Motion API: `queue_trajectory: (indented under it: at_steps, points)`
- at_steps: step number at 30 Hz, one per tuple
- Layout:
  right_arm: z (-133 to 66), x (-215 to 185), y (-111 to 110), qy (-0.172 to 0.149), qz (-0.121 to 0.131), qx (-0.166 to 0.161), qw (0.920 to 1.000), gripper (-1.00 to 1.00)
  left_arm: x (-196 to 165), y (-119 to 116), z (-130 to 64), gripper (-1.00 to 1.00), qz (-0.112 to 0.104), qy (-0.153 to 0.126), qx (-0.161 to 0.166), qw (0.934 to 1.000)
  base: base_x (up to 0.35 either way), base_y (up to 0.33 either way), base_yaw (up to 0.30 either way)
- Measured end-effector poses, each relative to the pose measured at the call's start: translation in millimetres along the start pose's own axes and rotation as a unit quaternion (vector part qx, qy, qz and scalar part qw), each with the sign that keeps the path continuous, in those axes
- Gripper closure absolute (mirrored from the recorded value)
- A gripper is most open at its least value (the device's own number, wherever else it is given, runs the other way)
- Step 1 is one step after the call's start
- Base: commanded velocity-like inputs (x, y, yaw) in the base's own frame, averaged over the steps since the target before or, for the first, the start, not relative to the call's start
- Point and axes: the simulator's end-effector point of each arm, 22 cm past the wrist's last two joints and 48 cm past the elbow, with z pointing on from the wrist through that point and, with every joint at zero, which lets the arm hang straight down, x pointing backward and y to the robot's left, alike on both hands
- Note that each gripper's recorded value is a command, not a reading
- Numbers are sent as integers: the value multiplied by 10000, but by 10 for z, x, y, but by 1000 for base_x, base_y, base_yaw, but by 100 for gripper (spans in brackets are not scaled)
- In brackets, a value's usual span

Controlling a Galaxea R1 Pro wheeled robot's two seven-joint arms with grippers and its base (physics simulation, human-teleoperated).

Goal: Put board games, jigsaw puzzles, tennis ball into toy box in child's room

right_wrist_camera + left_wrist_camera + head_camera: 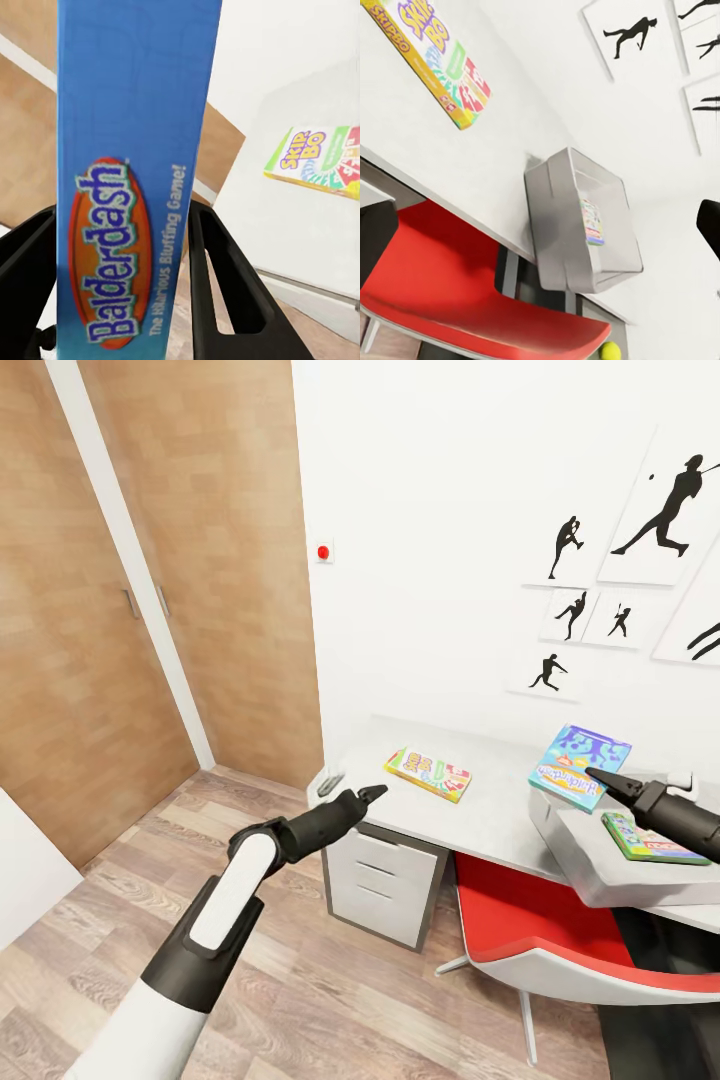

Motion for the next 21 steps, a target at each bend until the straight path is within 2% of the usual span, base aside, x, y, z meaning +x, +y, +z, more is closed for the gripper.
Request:
queue_trajectory:
  at_steps: [6,15,21]
  points:
    - [-2,-47,48,-13,-63,-42,10000,100,-21,-49,-36,-100,51,-34,53,10000,76,-116,0]
    - [-33,-85,46,-12,-129,-10,9999,100,-15,-59,-46,-100,76,-34,68,9999,196,-221,0]
    - [-38,-93,43,-12,-144,-1,9999,100,-6,-59,-43,-100,84,-19,67,9999,154,-147,-92]
